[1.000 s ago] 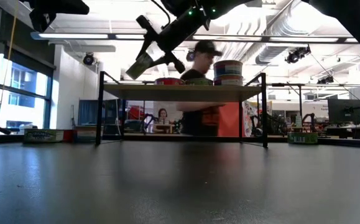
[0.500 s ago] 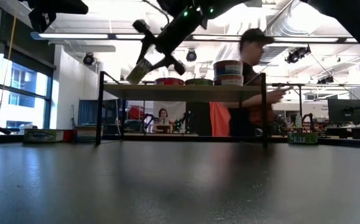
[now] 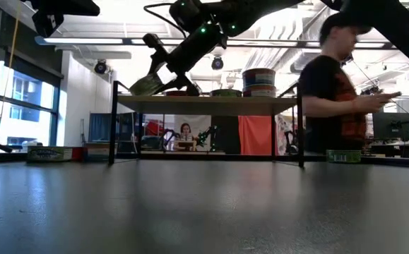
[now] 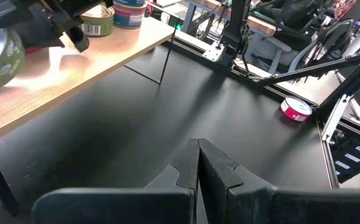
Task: Stack canned seafood by type on shelf
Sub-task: Put the bottom light green tuna can on the shelf
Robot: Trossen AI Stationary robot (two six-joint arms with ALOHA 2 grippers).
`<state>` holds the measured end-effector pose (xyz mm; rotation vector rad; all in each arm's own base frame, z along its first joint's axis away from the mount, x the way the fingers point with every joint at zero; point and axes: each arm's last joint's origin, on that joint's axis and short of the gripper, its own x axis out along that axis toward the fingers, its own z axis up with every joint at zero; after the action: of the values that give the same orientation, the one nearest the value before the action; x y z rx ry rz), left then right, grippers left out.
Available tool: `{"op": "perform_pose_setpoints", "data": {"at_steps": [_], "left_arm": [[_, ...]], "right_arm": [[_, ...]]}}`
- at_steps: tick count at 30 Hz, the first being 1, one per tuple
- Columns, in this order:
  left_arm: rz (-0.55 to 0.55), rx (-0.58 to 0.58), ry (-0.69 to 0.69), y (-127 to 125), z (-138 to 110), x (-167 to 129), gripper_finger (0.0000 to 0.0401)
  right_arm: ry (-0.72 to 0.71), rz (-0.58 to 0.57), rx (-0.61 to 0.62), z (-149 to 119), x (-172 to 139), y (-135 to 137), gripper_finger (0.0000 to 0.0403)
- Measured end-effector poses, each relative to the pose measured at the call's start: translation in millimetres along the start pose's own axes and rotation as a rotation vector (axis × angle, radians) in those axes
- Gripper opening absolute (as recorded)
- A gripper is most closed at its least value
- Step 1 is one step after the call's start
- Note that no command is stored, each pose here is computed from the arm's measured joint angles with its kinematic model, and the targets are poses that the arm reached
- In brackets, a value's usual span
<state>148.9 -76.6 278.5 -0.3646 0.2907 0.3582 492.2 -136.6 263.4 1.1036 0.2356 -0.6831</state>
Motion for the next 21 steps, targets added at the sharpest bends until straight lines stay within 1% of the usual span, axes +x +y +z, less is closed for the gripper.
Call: {"op": "perform_pose_setpoints", "data": {"at_steps": [9, 11, 14, 21], "left_arm": [[0.001, 0.018, 0.002, 0.2, -0.1, 0.0, 0.0], [0.001, 0.017, 0.002, 0.1, -0.1, 0.1, 0.0], [0.001, 0.017, 0.001, 0.1, -0.1, 0.1, 0.0], [-0.002, 0.001, 0.004, 0.0, -0.1, 0.1, 0.0]], "right_arm": [[-0.002, -0.008, -0.043, 2.1, -4.2, 5.8, 0.0151], [-0.002, -0.007, -0.078, 2.1, -4.2, 5.9, 0.0151], [0.001, -0.011, -0.164, 2.7, -4.2, 5.2, 0.0151], [0.049, 0.007, -0.135, 3.3, -4.4, 4.7, 0.0151]]}}
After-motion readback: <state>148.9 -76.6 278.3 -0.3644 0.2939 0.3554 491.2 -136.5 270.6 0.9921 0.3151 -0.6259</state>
